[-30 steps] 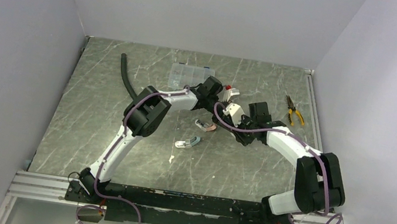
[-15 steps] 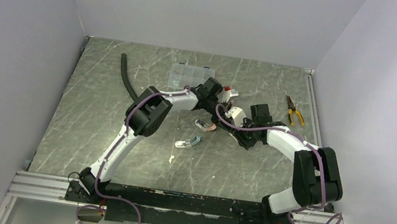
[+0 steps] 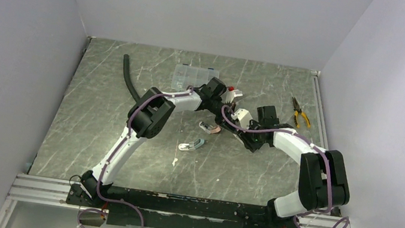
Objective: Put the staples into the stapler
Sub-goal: Open the staple box at the center of the board, then place the staple box at the center of the board.
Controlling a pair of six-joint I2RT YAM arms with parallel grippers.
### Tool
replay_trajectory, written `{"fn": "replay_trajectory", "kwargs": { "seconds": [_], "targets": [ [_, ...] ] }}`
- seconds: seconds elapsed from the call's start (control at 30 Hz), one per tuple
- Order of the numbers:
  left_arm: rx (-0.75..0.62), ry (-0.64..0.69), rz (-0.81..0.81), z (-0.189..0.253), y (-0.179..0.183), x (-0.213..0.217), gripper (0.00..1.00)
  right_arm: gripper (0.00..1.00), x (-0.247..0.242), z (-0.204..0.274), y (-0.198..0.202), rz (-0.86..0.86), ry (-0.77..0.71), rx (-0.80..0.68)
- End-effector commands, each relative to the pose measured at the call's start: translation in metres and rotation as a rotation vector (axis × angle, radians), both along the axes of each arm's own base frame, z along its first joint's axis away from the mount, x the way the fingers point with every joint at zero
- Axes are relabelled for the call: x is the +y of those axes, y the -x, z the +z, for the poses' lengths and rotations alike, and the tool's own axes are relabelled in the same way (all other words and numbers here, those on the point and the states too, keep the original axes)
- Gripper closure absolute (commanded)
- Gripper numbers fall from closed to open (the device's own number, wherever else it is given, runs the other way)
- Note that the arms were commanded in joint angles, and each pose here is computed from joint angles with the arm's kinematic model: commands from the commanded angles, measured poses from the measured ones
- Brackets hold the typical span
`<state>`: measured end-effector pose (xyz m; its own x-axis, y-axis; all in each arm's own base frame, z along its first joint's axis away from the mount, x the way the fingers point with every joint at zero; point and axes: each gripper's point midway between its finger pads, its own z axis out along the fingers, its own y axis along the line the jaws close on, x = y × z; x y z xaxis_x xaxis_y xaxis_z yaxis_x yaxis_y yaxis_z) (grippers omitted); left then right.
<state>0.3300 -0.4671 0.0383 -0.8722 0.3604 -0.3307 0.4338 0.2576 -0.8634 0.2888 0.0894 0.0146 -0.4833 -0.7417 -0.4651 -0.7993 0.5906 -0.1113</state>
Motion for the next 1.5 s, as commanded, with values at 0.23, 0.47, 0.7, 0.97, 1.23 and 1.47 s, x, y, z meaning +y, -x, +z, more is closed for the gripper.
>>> {"fn": "replay_trajectory", "kwargs": {
  "seconds": [0.23,0.47,0.7,0.97,1.23,1.47],
  "targets": [
    [-0.081,0.014,0.005,0.015,-0.016,0.001,0.97,0.61,-0.015,-0.006,0.017,0.003,0.035,0.047],
    [-0.081,-0.005,0.016,0.01,-0.019,0.006,0.97,0.6,-0.017,-0.008,0.022,0.021,0.043,0.062],
    [-0.094,-0.026,0.023,0.007,-0.02,0.01,0.97,0.58,-0.018,-0.008,0.028,0.053,0.048,0.074],
    [-0.11,-0.035,0.02,0.008,-0.021,0.011,0.93,0.55,-0.023,-0.002,0.028,0.061,0.054,0.06],
    [-0.141,-0.031,0.017,0.019,-0.028,0.008,0.65,0.46,-0.014,0.012,0.02,0.044,-0.004,0.043],
    [-0.217,-0.057,0.025,0.027,-0.035,0.013,0.46,0.43,-0.013,0.023,0.011,0.021,-0.016,0.002]
  ]
}}
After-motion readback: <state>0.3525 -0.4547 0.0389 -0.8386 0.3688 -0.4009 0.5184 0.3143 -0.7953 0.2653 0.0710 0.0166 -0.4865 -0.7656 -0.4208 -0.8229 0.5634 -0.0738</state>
